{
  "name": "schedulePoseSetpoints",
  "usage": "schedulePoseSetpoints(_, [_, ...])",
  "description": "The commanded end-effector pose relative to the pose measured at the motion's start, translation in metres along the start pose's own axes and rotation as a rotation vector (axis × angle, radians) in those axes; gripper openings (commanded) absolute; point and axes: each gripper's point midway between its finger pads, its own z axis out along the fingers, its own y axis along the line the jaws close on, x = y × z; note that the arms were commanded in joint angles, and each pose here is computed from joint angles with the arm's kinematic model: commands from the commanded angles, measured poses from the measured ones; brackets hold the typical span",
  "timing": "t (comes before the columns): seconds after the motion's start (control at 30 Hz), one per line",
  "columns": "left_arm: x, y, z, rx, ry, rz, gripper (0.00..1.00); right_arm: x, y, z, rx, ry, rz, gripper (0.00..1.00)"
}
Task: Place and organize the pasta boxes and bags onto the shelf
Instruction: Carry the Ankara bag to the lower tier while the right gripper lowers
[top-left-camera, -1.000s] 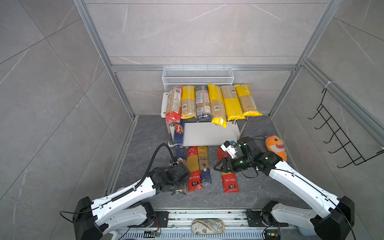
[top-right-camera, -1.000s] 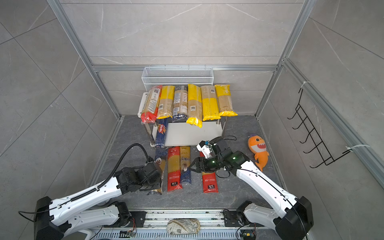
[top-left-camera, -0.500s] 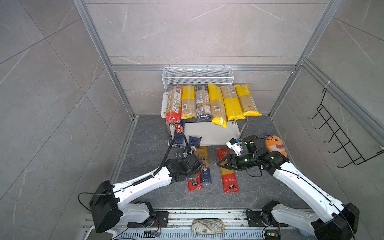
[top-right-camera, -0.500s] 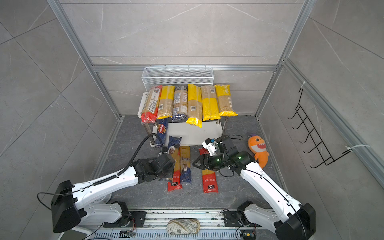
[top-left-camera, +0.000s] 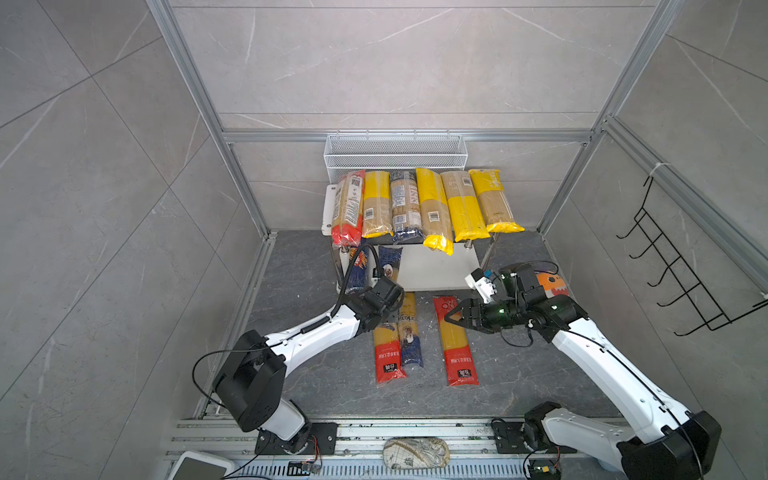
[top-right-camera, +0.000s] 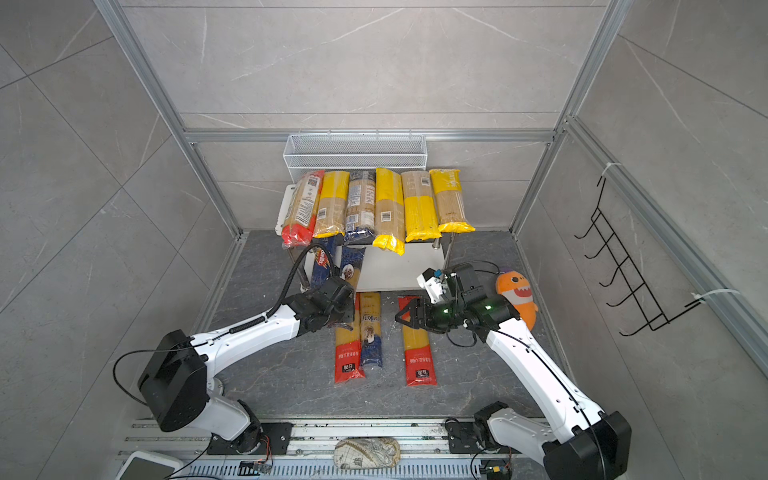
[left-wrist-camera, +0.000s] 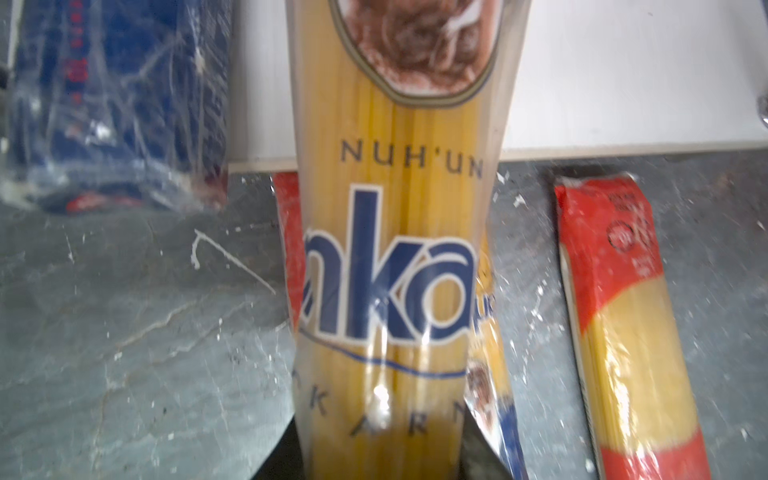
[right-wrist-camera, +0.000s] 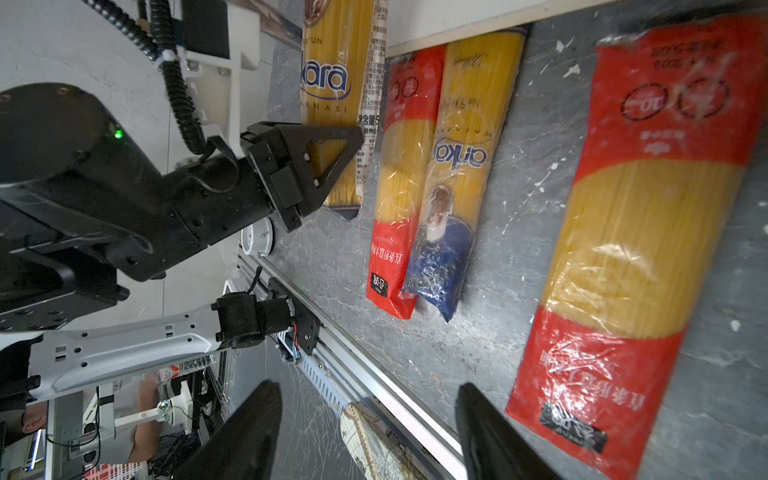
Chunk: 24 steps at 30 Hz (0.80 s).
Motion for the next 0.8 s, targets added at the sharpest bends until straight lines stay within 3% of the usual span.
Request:
schedulePoseSetpoints(0.0, [-0.078,-0.035,-0.021,0.138,-0.23,-0.014,0.0,-0.009,0.0,-0.003,-0.001,0.006,-0.008,0.7])
schedulePoseSetpoints(0.77, [-0.146,-0.003,0.036,0.145,-0.242,-0.059,0.0,-0.068,-0.021,0.007,0.002,-0.036,0.062,0.7])
